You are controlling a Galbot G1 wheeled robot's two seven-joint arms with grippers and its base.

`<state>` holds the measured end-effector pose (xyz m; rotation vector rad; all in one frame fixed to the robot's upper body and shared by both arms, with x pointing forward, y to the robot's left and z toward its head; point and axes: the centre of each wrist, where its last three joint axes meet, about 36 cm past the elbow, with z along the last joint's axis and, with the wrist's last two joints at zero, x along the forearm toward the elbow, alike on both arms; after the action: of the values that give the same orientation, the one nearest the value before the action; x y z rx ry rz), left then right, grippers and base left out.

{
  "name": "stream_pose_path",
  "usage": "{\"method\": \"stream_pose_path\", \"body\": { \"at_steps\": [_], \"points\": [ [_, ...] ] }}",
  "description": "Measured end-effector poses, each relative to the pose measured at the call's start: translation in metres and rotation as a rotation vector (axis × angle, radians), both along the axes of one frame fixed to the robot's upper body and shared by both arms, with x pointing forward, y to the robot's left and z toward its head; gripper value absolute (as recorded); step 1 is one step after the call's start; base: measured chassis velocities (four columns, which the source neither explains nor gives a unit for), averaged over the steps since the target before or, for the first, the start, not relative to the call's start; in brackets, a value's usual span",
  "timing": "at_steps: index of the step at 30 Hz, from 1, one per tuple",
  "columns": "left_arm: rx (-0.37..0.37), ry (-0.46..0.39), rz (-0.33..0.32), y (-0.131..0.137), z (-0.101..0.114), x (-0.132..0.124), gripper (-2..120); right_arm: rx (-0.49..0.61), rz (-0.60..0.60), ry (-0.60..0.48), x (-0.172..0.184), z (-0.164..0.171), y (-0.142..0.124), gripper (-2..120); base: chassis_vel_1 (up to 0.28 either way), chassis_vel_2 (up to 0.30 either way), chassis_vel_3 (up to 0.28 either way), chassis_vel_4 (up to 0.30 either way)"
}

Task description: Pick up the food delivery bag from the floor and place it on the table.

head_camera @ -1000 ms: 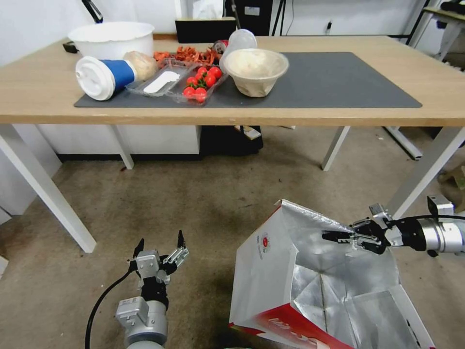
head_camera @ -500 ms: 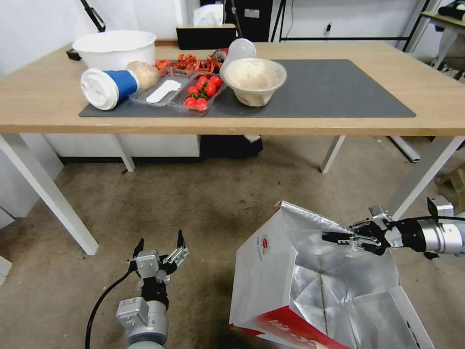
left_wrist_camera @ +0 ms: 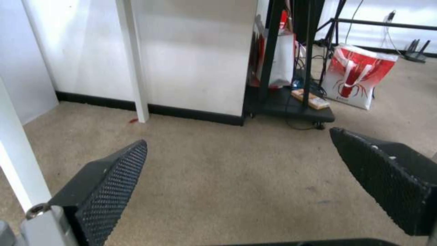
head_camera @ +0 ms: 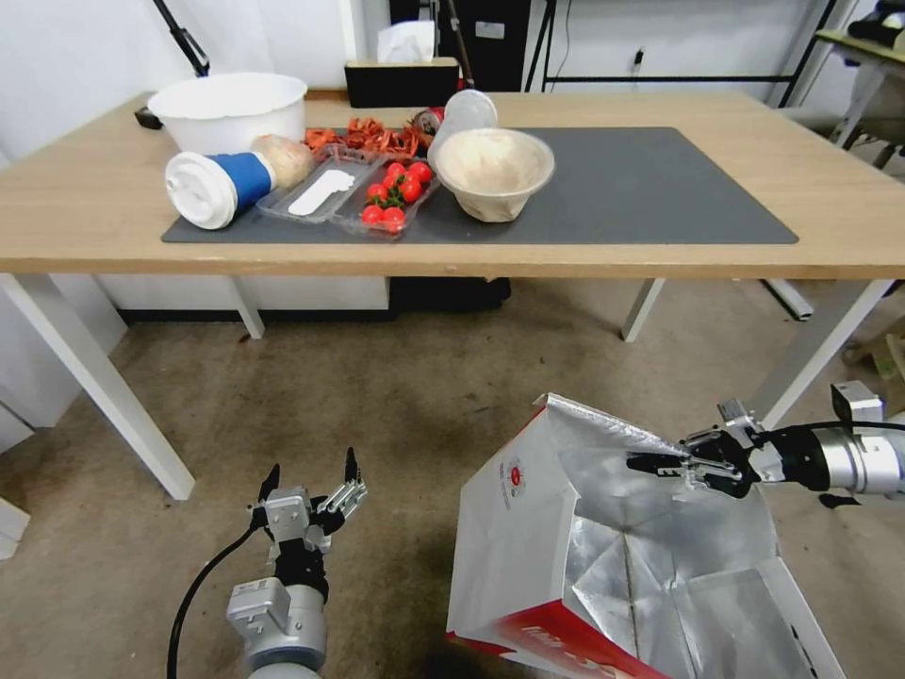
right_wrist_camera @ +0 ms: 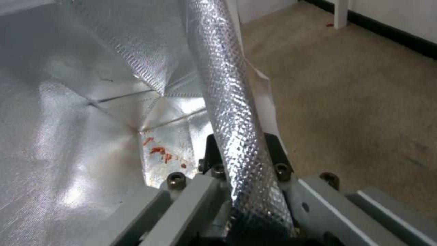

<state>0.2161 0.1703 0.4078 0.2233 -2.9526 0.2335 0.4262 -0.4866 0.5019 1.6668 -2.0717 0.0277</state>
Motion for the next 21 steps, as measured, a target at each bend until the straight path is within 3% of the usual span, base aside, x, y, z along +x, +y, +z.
{"method": "stream_pose_path", "body": {
  "at_steps": [21],
  "points": [
    [0.002, 0.005, 0.001, 0.0002, -0.0018, 0.0012, 100, -0.002, -0.002, -0.004, 0.0016, 0.0019, -0.0011, 0, 0.0, 0.0, 0.0, 0.0]
  ]
}}
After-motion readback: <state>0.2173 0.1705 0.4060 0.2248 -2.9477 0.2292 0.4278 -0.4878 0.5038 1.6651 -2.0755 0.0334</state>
